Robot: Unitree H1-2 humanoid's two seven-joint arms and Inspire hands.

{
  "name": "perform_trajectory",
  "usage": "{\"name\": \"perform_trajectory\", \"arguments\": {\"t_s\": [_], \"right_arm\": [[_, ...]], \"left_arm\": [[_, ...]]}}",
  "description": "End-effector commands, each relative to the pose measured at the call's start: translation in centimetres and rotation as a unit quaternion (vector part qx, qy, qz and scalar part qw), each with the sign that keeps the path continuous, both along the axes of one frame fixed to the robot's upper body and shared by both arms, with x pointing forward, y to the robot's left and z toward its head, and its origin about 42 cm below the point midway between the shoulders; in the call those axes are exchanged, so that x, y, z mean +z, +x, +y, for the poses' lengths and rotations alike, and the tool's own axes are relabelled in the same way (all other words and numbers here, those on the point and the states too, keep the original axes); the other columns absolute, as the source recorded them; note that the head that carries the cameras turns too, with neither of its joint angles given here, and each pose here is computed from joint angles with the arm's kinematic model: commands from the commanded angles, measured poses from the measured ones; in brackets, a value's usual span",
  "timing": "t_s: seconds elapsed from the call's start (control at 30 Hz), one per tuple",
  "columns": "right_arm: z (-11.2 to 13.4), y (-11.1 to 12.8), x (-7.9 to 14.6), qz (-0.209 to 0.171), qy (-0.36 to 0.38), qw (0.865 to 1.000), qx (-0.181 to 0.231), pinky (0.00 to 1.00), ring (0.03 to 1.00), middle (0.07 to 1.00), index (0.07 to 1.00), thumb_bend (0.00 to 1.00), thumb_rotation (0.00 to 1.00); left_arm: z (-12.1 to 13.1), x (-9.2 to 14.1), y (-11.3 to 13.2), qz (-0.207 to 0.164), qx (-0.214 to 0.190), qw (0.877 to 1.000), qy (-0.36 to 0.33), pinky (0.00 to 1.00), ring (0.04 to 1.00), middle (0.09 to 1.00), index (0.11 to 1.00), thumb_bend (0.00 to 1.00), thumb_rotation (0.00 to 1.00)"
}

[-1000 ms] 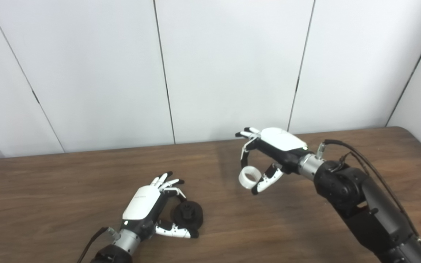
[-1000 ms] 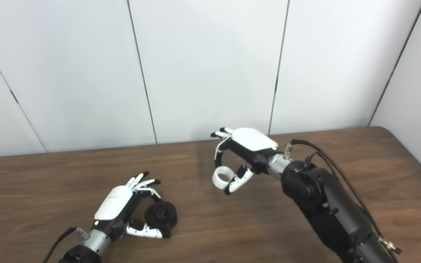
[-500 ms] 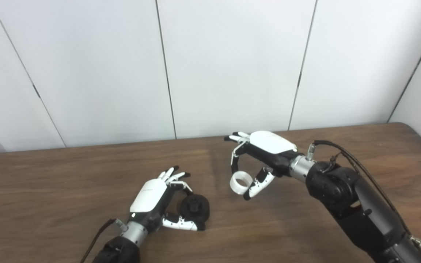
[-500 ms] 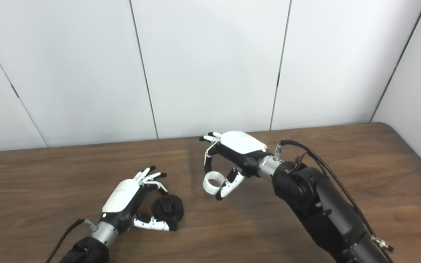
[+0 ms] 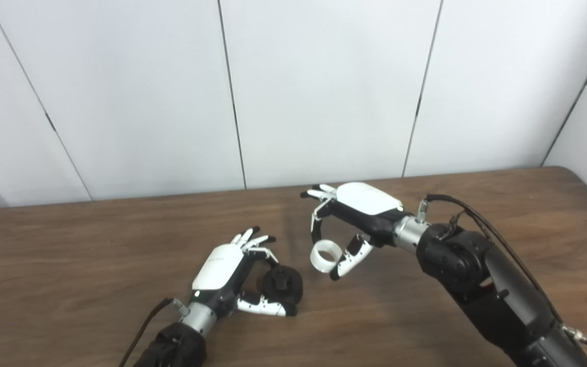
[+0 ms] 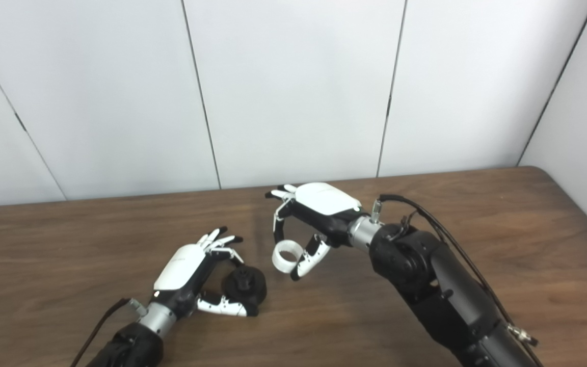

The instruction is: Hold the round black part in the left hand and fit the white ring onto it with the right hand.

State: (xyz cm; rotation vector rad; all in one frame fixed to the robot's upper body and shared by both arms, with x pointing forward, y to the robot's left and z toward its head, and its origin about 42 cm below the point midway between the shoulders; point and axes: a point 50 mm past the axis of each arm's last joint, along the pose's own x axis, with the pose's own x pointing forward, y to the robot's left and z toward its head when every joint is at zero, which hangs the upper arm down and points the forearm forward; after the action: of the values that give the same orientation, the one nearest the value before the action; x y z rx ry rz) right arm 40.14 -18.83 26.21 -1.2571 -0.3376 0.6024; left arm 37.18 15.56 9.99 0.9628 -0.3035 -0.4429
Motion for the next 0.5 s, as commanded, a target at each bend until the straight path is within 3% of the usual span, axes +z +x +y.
{"name": "perform_trajectory", "arguments": {"t_s": [0.0,0.47], "right_arm": [[0.7,0.7,2.9,-0.047,0.006,0.999,0.020,0.95,1.000,0.958,0.479,0.52,0.13],[2.7,1.0,2.3,-0.052,0.011,0.998,0.047,0.94,1.000,0.954,0.477,0.52,0.13]], "left_arm": [[-2.5,-6.4,-5.4,0.112,-0.021,0.993,0.006,1.00,1.000,0.888,0.479,0.52,0.05],[-3.1,-6.1,-5.5,0.104,-0.024,0.994,0.001,1.00,1.000,0.889,0.479,0.52,0.05]]}}
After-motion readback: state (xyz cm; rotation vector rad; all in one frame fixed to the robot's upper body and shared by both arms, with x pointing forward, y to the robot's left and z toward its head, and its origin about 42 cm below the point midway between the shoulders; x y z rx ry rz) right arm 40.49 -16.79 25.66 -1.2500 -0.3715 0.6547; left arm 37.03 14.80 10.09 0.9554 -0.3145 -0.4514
